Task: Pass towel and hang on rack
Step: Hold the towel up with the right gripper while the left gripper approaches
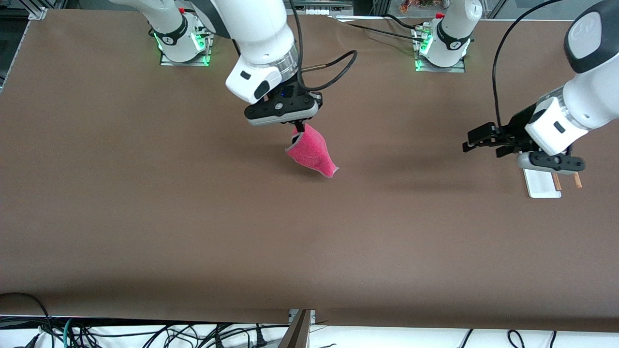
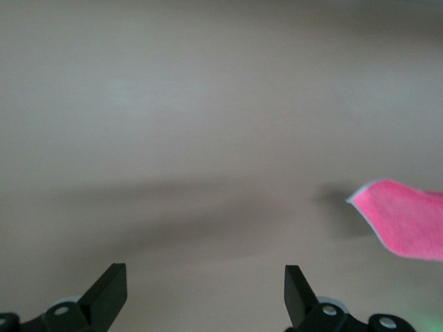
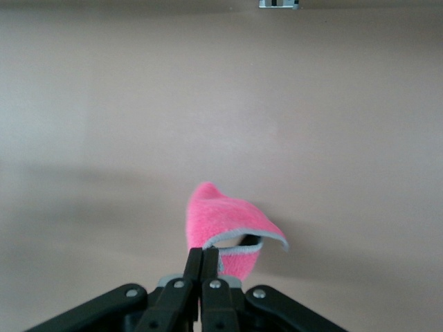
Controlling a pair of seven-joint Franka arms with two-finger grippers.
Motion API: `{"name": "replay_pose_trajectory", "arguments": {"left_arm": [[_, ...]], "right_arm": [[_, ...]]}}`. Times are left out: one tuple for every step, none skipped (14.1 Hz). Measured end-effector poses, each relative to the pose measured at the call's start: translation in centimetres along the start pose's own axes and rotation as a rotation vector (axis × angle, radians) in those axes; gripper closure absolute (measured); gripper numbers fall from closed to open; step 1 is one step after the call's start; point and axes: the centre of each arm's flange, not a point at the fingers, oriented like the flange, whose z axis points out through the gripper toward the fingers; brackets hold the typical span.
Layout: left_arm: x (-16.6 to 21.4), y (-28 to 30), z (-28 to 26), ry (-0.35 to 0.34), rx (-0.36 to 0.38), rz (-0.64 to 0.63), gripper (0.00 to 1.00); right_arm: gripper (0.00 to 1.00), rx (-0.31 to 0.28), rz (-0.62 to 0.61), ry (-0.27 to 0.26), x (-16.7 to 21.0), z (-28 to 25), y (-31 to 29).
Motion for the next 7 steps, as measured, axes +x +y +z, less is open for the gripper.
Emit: {"name": "replay_pose_trajectory", "arguments": {"left_arm": [[-0.1,-0.4,1.2,0.005,-0.031,0.064,0.0],[-0.2,-0.8,2.3,0.014,-0.056,0.115,0.0],[-0.3,-1.1,3.3,0.028,-0.079,0.159,0.0],[-0.4,-1.3,4.2,0.05,-0.105,0.211,0.0],[-0.5,-1.3,5.1,0.077,-0.133,0.271,0.0],[-0.6,-1.3,6.4,0.104,-0.162,0.321,0.0],[-0.8,-1.1,7.8,0.129,-0.188,0.36,0.0]], "right_arm": [[0.98,0.014,0.021,0.013,-0.1,-0.1,-0.5],[0.98,0.024,0.04,0.019,-0.5,0.1,-1.2],[0.98,0.031,0.054,0.02,-1.0,0.6,-2.1],[0.98,0.038,0.065,0.019,-1.8,1.2,-3.2],[0.98,0.042,0.075,0.013,-2.6,2.0,-4.3],[0.98,0.043,0.079,0.007,-3.4,2.8,-5.2],[0.98,0.041,0.08,0.0,-4.0,3.5,-5.9]]}}
